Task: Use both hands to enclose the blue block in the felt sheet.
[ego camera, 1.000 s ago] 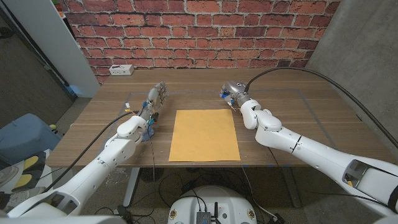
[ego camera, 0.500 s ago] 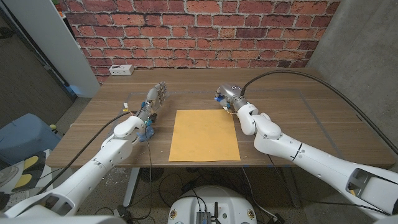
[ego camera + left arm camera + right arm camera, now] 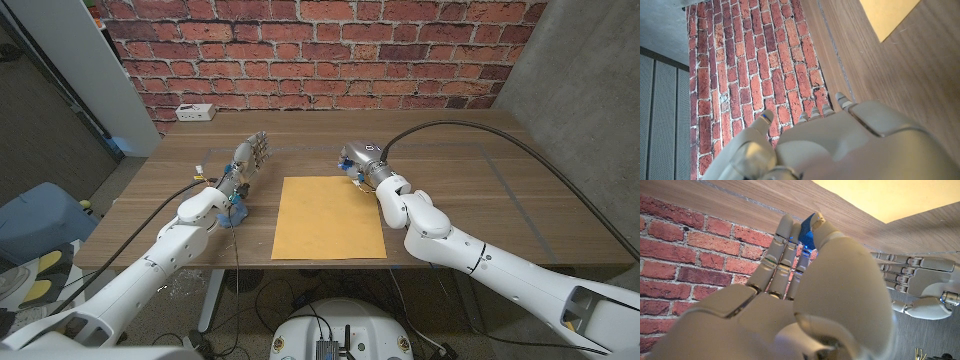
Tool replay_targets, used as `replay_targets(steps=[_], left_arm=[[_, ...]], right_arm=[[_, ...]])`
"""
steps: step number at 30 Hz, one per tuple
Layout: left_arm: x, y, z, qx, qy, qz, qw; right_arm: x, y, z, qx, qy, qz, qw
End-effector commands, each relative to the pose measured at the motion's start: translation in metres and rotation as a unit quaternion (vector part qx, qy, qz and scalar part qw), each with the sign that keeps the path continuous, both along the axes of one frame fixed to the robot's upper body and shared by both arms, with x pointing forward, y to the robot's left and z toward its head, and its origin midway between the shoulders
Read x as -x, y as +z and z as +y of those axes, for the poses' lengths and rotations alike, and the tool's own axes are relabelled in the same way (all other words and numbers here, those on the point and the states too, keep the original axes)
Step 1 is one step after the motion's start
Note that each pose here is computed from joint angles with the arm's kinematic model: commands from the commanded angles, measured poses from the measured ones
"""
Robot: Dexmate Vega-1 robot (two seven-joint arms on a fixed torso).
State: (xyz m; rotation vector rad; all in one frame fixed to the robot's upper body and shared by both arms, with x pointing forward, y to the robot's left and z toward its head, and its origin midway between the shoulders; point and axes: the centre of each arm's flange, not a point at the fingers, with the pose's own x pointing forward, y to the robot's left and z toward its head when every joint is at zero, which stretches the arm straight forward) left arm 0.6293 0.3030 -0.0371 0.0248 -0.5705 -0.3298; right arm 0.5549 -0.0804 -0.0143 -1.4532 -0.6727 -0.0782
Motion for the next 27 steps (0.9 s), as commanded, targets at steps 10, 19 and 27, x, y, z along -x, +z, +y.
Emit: replay_targets(steps=[10,19,27], left_arm=[[0.004,-0.002,0.005,-0.011,-0.017,-0.007,1.000],[0.006,-0.001,0.003,-0.019,-0.025,-0.009,0.999],[0.008,-0.003,0.000,-0.025,-0.035,-0.011,0.999]], right_arm=[[0.032,-0.018,0.019,0.011,0.012,0.001,0.9999],[0.046,-0.031,0.026,0.015,0.019,0.014,0.9996],[0.057,-0.042,0.031,0.018,0.023,0.021,0.9994]])
